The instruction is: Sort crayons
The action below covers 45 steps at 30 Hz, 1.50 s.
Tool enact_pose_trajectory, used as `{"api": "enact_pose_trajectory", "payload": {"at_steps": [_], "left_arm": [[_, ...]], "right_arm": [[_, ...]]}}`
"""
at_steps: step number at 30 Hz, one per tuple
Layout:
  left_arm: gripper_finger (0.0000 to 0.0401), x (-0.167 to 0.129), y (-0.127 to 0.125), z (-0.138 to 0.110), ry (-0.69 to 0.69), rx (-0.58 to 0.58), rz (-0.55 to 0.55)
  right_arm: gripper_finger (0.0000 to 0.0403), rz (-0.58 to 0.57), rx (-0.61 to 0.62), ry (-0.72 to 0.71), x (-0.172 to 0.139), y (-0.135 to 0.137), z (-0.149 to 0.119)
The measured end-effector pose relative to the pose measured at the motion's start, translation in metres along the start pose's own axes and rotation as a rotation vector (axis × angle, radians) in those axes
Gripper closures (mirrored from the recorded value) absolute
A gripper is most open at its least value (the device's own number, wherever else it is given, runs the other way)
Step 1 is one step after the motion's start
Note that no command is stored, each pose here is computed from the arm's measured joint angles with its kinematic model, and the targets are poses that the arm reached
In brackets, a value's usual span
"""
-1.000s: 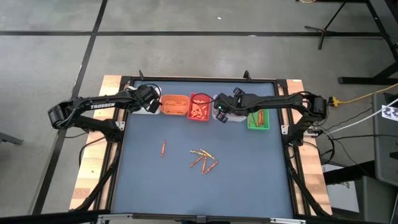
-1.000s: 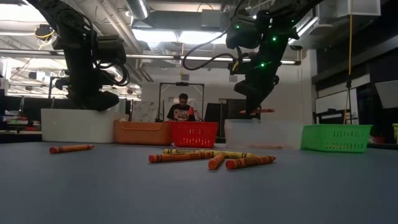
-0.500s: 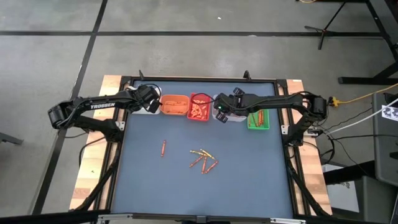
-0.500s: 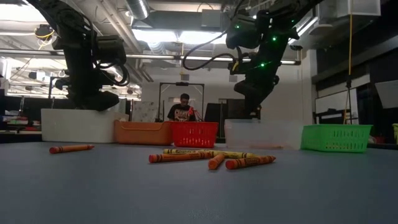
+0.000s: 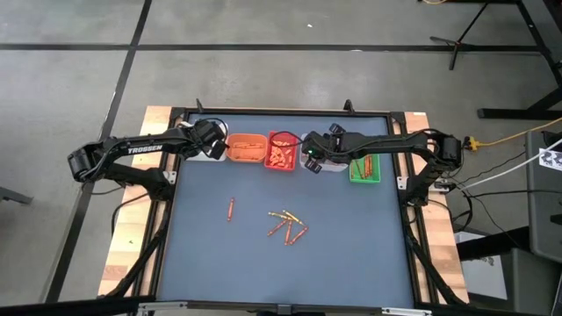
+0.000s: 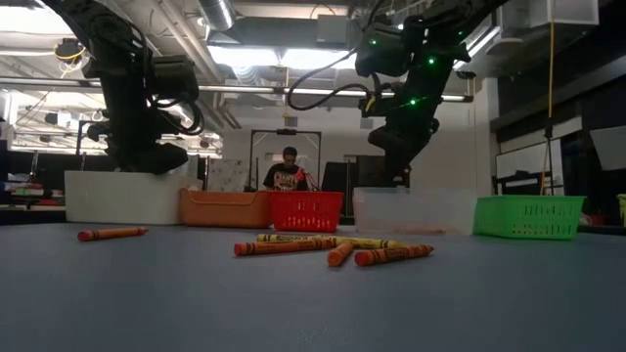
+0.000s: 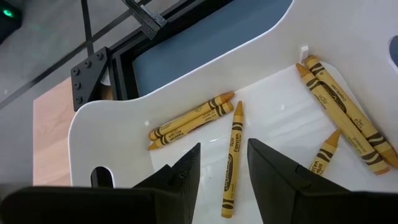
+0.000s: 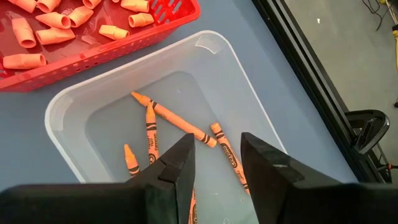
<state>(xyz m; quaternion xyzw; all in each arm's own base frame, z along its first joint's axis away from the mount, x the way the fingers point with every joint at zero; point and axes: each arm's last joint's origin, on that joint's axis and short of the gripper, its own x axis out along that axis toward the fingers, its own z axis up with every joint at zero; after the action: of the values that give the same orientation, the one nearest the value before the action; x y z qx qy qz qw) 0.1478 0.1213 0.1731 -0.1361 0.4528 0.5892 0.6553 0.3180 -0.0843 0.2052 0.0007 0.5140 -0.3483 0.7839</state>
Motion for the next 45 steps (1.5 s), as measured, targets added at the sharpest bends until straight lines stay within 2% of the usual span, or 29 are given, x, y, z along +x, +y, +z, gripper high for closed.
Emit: {"api": "enact_pose_trajectory", "payload": {"at_steps": [7, 12, 16, 19, 22, 25, 35, 45], "left_arm": [[0.0285, -0.003, -0.002, 0.011, -0.1, -0.073, -0.049], [0.0285, -0.015, -0.002, 0.024, -0.205, -0.118, -0.184], [0.0285, -0.031, -0.002, 0.035, -0.248, -0.145, -0.365], [0.0285, -0.04, -0.01, 0.034, -0.217, -0.115, -0.549], [0.0285, -0.049, -0.022, 0.025, -0.11, -0.088, -0.752], [0.0285, -0.058, -0.035, 0.01, 0.025, -0.051, -0.862], [0.0285, -0.095, -0.059, -0.041, 0.284, -0.008, -0.886], [0.0285, -0.121, -0.071, -0.071, 0.234, -0.074, -0.844]], "right_arm": [[0.0276, 0.0, 0.0, 0.0, 0.0, 0.0, 0.0], [0.0276, 0.0, 0.0, 0.0, 0.0, 0.0, 0.0], [0.0276, 0.0, 0.0, 0.0, 0.0, 0.0, 0.0], [0.0276, 0.0, 0.0, 0.0, 0.0, 0.0, 0.0], [0.0276, 0.0, 0.0, 0.0, 0.0, 0.0, 0.0], [0.0276, 0.0, 0.0, 0.0, 0.0, 0.0, 0.0], [0.0276, 0.001, 0.001, -0.001, 0.0, 0.0, 0.0], [0.0276, 0.034, 0.002, 0.005, 0.0, 0.001, 0.0]]}}
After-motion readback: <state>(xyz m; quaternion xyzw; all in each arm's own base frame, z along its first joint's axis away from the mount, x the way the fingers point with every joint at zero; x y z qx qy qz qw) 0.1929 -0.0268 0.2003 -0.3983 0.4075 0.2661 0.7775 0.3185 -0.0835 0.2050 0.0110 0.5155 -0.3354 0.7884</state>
